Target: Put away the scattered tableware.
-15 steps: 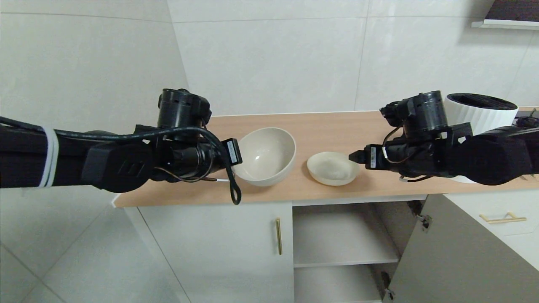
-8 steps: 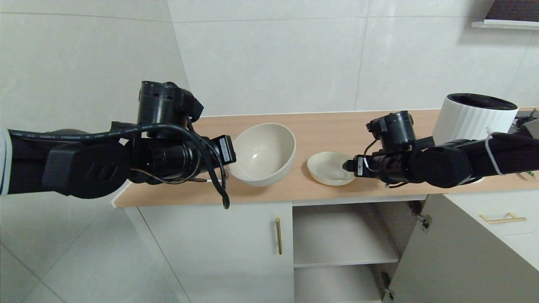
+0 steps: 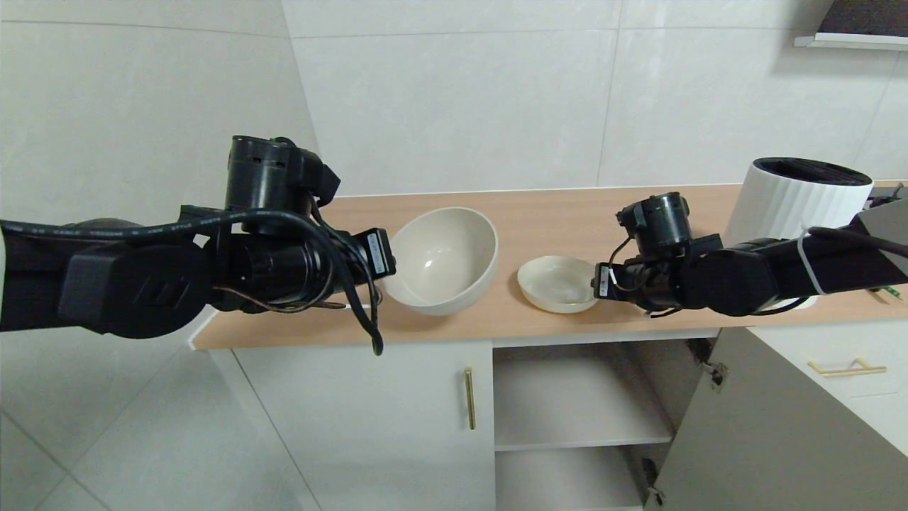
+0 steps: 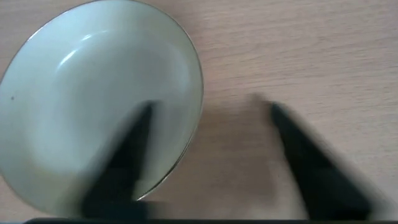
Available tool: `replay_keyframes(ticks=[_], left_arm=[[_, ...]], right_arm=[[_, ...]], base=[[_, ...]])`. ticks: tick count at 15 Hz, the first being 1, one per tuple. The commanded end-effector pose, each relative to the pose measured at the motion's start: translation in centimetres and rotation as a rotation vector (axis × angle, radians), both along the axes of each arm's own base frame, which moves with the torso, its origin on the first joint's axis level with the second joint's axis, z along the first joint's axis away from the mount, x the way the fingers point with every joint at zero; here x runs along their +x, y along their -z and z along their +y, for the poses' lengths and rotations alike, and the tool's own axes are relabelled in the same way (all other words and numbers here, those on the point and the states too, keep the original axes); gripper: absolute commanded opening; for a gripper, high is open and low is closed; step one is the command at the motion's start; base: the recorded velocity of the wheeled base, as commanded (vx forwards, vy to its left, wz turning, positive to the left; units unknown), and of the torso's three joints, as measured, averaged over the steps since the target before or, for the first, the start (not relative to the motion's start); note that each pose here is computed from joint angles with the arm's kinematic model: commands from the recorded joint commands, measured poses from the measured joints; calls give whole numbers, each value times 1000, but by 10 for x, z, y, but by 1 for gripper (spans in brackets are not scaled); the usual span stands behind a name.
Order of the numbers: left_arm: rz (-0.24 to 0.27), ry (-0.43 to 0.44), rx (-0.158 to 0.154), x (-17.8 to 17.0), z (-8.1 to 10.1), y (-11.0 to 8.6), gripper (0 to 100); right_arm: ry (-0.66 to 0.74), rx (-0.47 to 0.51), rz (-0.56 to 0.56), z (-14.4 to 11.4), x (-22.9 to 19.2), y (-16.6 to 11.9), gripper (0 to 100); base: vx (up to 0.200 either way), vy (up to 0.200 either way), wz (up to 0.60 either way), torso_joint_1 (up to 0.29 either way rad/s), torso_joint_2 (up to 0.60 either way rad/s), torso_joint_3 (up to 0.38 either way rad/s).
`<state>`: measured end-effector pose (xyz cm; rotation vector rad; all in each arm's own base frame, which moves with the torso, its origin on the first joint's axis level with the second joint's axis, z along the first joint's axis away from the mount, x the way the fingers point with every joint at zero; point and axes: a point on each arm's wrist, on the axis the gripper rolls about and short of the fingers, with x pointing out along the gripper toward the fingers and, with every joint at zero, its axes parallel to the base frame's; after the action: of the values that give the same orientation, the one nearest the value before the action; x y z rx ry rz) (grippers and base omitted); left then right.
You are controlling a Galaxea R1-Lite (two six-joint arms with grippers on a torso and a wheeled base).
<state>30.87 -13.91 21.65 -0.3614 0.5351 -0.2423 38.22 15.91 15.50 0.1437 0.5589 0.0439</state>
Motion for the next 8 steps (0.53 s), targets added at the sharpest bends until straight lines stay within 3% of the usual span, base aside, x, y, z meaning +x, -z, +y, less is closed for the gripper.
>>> replay_keyframes(ticks=[1,8], left_arm=[[2,3,0,-1,0,0,0],[-3,4,-6,-4,0,-2,0]], right_arm=[[-1,-1,4,1,1,2,0],[0,16,-23,-2,-5,-13,0]], base=[[0,0,0,0,0,0],[0,0,0,0,0,0]])
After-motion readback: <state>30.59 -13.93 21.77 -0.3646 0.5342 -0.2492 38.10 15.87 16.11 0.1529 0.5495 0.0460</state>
